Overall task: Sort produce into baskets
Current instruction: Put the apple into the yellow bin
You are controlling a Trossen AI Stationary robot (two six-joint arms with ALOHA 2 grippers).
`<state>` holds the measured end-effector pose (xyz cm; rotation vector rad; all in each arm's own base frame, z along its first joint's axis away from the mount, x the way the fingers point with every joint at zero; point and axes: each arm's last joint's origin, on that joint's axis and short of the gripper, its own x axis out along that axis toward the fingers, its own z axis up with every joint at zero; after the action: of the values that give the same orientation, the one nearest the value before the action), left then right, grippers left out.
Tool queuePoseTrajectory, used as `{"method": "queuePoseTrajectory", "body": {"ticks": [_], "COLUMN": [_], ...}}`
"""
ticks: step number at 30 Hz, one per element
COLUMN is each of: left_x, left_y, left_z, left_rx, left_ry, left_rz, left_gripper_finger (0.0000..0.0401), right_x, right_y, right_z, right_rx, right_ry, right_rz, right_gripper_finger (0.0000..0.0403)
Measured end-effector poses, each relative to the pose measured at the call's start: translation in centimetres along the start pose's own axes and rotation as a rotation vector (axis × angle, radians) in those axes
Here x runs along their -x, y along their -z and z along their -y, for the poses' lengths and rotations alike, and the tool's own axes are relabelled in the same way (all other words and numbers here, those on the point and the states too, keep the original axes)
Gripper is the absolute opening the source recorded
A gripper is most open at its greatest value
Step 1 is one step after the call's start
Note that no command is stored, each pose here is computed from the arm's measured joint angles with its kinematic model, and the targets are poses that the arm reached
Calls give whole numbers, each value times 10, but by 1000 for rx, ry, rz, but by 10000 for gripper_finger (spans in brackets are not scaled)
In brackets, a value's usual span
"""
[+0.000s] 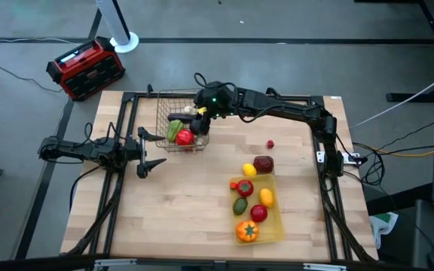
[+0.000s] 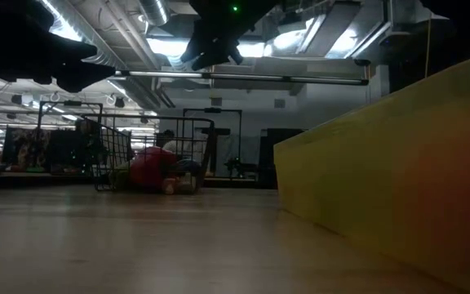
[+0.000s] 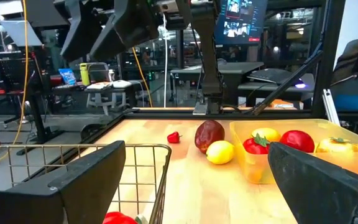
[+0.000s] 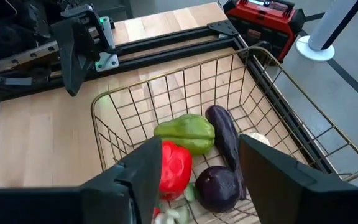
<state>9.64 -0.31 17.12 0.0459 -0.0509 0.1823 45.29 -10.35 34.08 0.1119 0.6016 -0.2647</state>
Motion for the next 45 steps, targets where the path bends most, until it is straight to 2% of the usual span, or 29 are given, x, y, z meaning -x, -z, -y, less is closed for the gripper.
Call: {"method": "queuePoseTrajectory", "body": {"ticks": [4, 10, 18, 22, 27, 31, 34, 39, 45], "left_x": [0, 0, 0, 0, 0, 0, 0, 0, 0], "left_y": [0, 0, 0, 0, 0, 0, 0, 0, 0], "left_z": [0, 0, 0, 0, 0, 0, 0, 0, 0], "left_rx": [0, 0, -1, -1, -1, -1, -1, -1, -1], "left_ry": [0, 0, 0, 0, 0, 0, 0, 0, 0], "left_rz": [0, 0, 0, 1, 1, 1, 1, 1, 1], "left_gripper_finger": [392, 392, 392, 392, 392, 392, 392, 392, 392], "right_x": [0, 5, 24, 34, 36, 41, 45, 58, 63], "right_y": [7, 30, 64, 74, 86, 100, 112, 126, 134], "right_z": [0, -3, -34, -47, -56, -59, -57, -52, -45], "right_rx": [2, 18, 51, 76, 121, 79, 56, 21, 47], "right_ry": [3, 10, -30, -48, -81, -183, -198, -156, 20], "right_rz": [-67, -317, -686, -807, -885, -945, -966, -966, -963], "right_gripper_finger": [217, 218, 218, 218, 218, 218, 218, 218, 218]}}
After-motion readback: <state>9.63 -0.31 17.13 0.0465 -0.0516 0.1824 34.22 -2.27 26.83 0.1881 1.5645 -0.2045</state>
